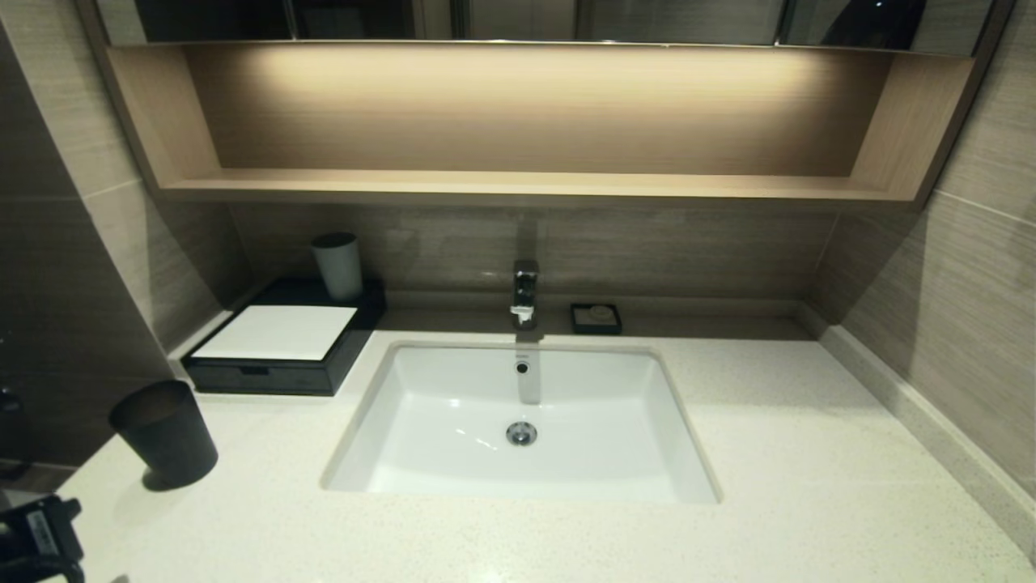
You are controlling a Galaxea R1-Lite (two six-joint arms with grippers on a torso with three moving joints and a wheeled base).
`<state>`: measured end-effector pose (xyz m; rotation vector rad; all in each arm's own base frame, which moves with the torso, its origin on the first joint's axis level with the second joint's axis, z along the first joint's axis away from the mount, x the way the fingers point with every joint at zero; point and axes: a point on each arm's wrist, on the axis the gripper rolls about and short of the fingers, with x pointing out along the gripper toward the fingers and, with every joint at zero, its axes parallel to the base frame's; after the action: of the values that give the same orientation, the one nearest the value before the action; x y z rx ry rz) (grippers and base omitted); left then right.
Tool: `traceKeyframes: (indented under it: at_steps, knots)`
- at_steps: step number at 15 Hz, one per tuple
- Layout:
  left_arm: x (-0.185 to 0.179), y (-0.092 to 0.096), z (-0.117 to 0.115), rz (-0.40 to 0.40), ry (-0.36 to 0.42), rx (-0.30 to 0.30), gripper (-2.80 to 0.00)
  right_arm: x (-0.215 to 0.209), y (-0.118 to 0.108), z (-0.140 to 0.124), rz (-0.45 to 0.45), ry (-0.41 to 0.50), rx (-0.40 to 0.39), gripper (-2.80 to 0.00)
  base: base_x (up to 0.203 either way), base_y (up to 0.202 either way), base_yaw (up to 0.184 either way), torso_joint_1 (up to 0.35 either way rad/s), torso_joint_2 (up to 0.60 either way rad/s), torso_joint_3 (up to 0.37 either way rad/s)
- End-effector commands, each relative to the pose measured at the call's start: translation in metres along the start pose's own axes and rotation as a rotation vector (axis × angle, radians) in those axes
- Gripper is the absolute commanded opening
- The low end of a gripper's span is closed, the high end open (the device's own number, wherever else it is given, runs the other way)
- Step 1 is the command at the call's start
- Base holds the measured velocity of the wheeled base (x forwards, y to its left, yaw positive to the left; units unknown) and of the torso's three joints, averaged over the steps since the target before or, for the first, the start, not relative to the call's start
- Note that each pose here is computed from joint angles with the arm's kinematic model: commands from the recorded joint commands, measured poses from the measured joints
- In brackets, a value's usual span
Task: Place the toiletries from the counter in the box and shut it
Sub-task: Pick up the cup
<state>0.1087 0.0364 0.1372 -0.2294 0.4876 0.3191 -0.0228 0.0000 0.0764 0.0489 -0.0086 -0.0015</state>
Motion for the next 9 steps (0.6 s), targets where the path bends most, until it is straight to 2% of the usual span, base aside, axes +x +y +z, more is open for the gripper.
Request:
traceKeyframes:
  at_steps: [1,6,9]
  knots:
    - [0.009,0.002,-0.009,0.006,0.039,-0.002,-2.80,0.000,0.000,0.000,0.000,-0.001,0.000,-2.80,0.000,0.000,0.000,0.000,0.00,0.000]
    - [0.037,0.004,-0.018,0.016,0.101,0.015,-2.80,0.000,0.000,0.000,0.000,0.001,0.000,-2.80,0.000,0.000,0.000,0.000,0.00,0.000]
    - [0.049,0.005,-0.022,0.014,0.094,0.030,-2.80,0.000,0.000,0.001,0.000,-0.001,0.000,-2.80,0.000,0.000,0.000,0.000,0.00,0.000]
